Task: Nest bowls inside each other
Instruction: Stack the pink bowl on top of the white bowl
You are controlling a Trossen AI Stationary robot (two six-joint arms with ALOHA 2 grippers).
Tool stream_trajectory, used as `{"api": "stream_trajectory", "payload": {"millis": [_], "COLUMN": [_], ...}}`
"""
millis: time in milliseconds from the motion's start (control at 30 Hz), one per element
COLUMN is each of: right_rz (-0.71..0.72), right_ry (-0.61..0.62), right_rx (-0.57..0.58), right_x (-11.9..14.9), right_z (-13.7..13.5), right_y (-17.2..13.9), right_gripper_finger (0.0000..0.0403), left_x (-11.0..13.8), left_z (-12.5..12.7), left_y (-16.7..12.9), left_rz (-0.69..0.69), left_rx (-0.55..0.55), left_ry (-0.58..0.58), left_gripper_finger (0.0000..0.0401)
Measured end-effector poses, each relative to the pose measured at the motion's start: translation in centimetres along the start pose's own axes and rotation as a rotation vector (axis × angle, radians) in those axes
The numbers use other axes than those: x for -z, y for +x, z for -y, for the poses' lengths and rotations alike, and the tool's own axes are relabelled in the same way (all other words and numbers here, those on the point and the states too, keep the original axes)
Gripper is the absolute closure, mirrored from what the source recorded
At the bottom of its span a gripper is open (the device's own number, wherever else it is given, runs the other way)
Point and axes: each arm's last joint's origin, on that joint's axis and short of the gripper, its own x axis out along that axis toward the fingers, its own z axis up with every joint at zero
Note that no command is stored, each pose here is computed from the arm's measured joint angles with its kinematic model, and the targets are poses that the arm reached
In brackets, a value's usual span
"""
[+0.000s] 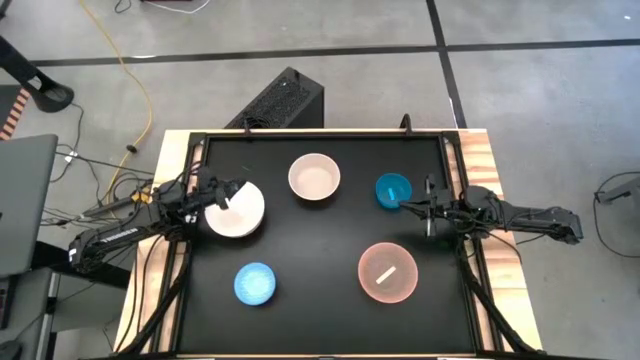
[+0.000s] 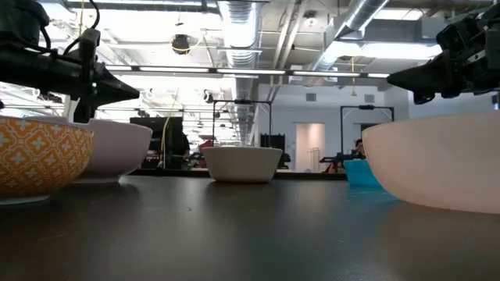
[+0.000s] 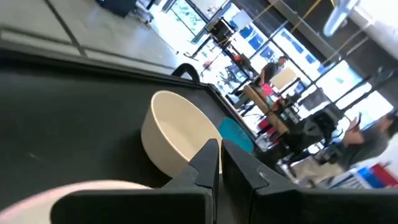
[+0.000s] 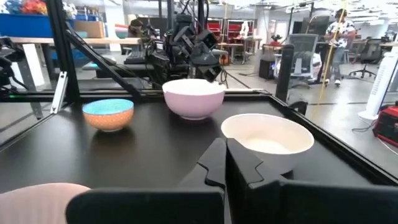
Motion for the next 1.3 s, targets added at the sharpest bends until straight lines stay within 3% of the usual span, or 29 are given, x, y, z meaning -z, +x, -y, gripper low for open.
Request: {"api": "stream_trajectory", "payload": {"millis": [333,400,533,800,967,1133,1300], "right_rz": [0.176,0.225,0.346,0.501,0.613,0.622,0.48], "right_ry": [0.037,0.164,0.532,0.766,0.726,0.829,0.808], "right_rx": [0.102,0.201,0.35,0.371,0.354,0.29,-0.008], "right_x": [-1.7,-2.0,-2.5,-3.5,-4.7,-6.1,-9.3], "right_z": [0.3,0.7,1.2,1.5,1.5,1.4,0.1], "right_y": [-0.2,-0.3,-0.6,-0.5,-0.6,0.1,1.9], "right_gripper_finger": [0.0385,0.0385,0.0385,0.0385,0.0385,0.0385,0.0385], "left_x": [-0.2,-0.3,-0.8,-3.3,-5.1,-7.0,-8.5], "left_z": [-0.1,0.0,0.6,3.2,4.9,6.9,8.6], "left_y": [0.0,0.0,0.0,-0.2,0.9,2.9,4.9], "left_rz": [0.052,0.059,0.091,0.133,0.035,-0.058,-0.111], "left_rx": [-0.051,-0.033,0.048,0.114,-0.029,-0.118,-0.127], "left_ry": [-0.013,0.014,0.126,0.443,0.634,0.823,1.01], "left_gripper_finger": [0.0395,0.0395,0.0395,0.0395,0.0395,0.0395,0.0395]}}
